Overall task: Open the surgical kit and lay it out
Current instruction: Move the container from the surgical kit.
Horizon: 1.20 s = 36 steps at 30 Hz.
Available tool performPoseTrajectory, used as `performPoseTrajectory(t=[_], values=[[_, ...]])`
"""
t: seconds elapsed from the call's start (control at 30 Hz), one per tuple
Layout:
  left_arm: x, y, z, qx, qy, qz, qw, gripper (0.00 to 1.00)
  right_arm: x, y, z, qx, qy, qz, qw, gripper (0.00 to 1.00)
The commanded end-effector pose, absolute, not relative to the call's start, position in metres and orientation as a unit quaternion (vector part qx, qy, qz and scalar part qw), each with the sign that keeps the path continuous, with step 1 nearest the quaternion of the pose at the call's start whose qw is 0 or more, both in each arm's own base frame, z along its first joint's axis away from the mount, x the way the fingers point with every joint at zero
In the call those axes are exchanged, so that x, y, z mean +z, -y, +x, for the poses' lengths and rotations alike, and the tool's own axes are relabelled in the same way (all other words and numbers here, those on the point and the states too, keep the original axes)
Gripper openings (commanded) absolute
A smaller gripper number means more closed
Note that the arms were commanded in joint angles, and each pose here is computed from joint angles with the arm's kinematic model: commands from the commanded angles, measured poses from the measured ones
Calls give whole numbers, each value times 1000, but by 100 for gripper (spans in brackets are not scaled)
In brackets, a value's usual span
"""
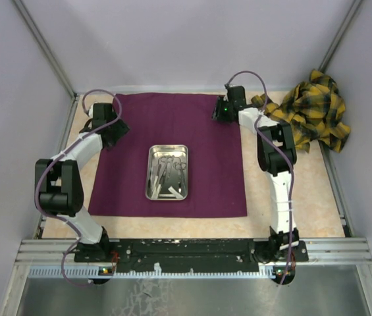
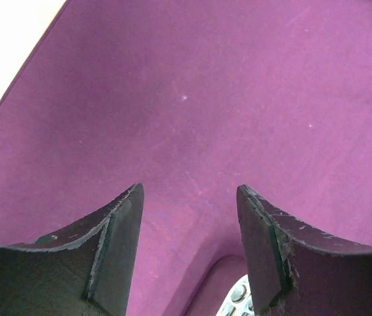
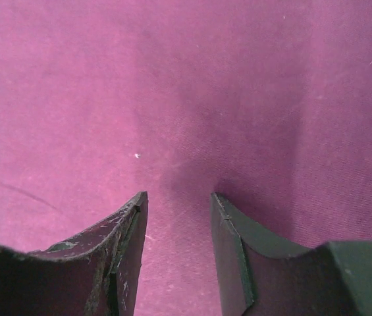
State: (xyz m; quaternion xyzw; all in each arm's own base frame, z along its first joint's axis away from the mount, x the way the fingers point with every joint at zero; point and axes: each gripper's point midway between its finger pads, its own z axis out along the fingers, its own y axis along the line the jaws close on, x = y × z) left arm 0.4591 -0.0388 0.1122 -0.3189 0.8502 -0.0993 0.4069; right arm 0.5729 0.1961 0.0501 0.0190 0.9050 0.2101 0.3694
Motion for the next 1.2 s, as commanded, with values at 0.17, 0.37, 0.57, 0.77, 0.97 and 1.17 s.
performPoseTrajectory(t=[0.17,0.37,0.57,0.77,0.97,1.17], values=[[123,40,444,-72,-854,-314,408,65,55,-172,592,150,-903,46,400,43],[124,48,434,-58,-858,-313,403,65,60,-150,592,90,-906,59,408,43],[150,71,427,-65,-866,-285,406,69,117,-152,587,99,-886,51,449,43],[192,108,400,-108,-877,-232,406,77,205,-187,555,171,-847,43,502,54],[212,132,351,-153,-884,-156,413,99,245,-215,503,222,-834,22,505,72],[237,139,309,-199,-878,-86,426,99,254,-225,434,253,-846,7,470,73]])
